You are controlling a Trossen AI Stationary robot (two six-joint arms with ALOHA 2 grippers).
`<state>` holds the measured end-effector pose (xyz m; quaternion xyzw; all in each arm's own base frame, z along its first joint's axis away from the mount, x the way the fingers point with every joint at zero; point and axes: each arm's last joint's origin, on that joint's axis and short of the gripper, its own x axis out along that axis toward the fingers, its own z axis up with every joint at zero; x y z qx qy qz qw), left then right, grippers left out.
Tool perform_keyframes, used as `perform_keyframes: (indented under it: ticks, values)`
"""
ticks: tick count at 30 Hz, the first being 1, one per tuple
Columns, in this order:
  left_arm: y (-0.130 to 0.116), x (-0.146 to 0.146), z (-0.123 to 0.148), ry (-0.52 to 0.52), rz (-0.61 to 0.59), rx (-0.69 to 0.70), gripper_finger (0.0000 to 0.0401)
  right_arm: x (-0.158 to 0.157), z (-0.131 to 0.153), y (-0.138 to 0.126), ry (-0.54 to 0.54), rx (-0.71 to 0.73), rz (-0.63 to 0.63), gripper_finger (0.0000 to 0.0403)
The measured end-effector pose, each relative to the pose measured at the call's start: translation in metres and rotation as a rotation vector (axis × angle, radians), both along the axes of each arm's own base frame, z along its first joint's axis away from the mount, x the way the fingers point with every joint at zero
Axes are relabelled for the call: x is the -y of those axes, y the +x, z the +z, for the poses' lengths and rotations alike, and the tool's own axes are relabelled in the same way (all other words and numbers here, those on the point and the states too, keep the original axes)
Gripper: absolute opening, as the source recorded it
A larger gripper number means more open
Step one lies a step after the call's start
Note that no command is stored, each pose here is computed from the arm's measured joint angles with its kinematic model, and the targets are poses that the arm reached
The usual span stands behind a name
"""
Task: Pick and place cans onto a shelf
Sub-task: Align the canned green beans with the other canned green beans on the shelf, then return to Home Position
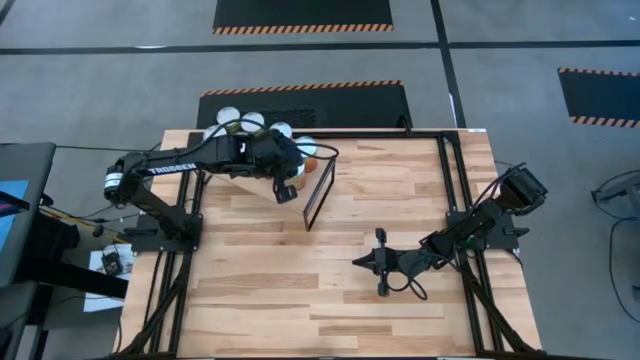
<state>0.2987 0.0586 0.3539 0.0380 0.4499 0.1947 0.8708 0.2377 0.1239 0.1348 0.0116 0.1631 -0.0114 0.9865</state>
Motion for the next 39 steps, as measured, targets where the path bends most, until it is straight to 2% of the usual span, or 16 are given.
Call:
perform_keyframes:
  ticks: [5,14,19,24,28,39]
  values:
    - [0.002,0.002,0.001,-0.031,-0.03,0.02,0.0,0.0,0.0,0.0,0.0,0.0,0.0,0.0019]
    - [0.001,0.02,0.004,0.006,-0.113,0.014,0.0,0.0,0.0,0.0,0.003,0.0,-0.001,0.0016]
    - [-0.014,0.041,0.022,0.083,-0.14,0.075,0.0,0.0,0.0,0.0,0.003,0.0,-0.001,0.0015]
    - [-0.036,0.064,0.025,0.086,-0.203,0.187,0.0,0.0,0.0,0.0,-0.002,0.0,0.001,0.0017]
    - [-0.057,0.077,0.006,0.061,-0.239,0.262,0.0,0.0,0.0,0.0,-0.011,0.0,0.004,0.0013]
    - [-0.107,0.093,-0.077,-0.047,-0.342,0.555,0.0,0.005,0.005,0.004,-0.076,0.022,0.053,0.0012]
